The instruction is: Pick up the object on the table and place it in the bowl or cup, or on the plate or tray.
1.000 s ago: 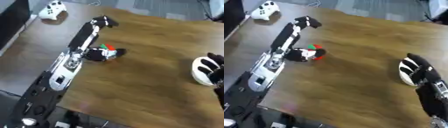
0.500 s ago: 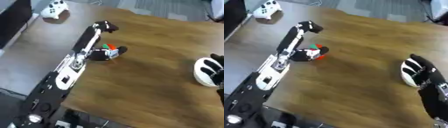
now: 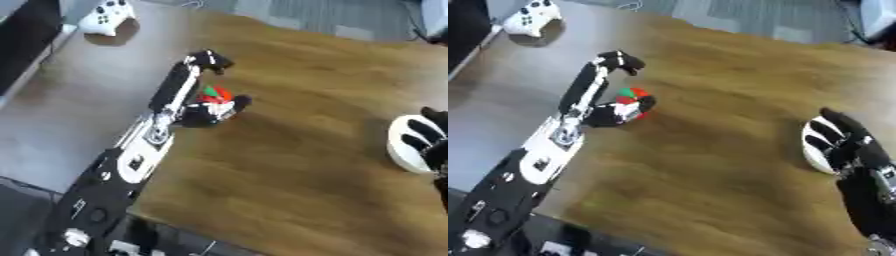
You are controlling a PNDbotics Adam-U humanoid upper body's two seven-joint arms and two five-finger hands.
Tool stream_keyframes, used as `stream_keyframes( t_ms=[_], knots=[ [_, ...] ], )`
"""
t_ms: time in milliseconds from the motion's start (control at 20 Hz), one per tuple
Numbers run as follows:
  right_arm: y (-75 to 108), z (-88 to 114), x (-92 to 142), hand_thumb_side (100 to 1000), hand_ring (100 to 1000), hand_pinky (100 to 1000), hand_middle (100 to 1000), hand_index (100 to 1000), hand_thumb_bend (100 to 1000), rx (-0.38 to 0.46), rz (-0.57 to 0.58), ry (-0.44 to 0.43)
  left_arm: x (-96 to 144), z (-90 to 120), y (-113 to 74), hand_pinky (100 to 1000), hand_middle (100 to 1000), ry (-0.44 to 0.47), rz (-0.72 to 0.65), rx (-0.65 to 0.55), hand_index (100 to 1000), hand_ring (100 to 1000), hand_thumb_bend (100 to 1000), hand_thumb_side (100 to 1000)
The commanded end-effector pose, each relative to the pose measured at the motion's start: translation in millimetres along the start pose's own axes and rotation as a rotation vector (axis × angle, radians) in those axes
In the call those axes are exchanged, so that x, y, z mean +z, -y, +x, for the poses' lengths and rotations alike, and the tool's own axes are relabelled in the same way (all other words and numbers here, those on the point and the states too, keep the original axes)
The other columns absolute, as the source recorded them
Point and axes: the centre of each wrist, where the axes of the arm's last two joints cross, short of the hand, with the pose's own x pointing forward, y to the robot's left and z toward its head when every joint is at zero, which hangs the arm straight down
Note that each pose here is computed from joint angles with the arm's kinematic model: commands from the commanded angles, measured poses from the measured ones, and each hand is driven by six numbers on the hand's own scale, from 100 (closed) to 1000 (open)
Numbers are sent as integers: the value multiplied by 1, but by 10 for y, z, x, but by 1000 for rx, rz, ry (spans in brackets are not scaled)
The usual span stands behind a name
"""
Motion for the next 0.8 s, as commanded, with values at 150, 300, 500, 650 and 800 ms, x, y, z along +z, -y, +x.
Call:
stream_keyframes(
  t_ms=[150,300,500,650,800],
  knots=[
    [20,78,-34,912,945,926,968,972,100,17,17,23,-24,17,-11,715,606,17,4,-10,734,620,582,806],
    [19,80,-37,912,944,927,968,973,100,17,17,24,-11,10,11,717,605,12,-1,-7,734,620,581,808],
    [17,84,-45,912,944,927,968,973,100,15,19,27,10,-4,50,721,605,1,-8,-1,734,620,582,812],
    [16,87,-50,912,944,927,969,973,100,14,19,29,39,-28,99,723,604,-14,-20,5,734,619,581,814],
    [16,90,-56,912,943,928,968,973,100,14,19,32,78,-64,156,725,602,-30,-33,12,734,617,577,816]
  ],
)
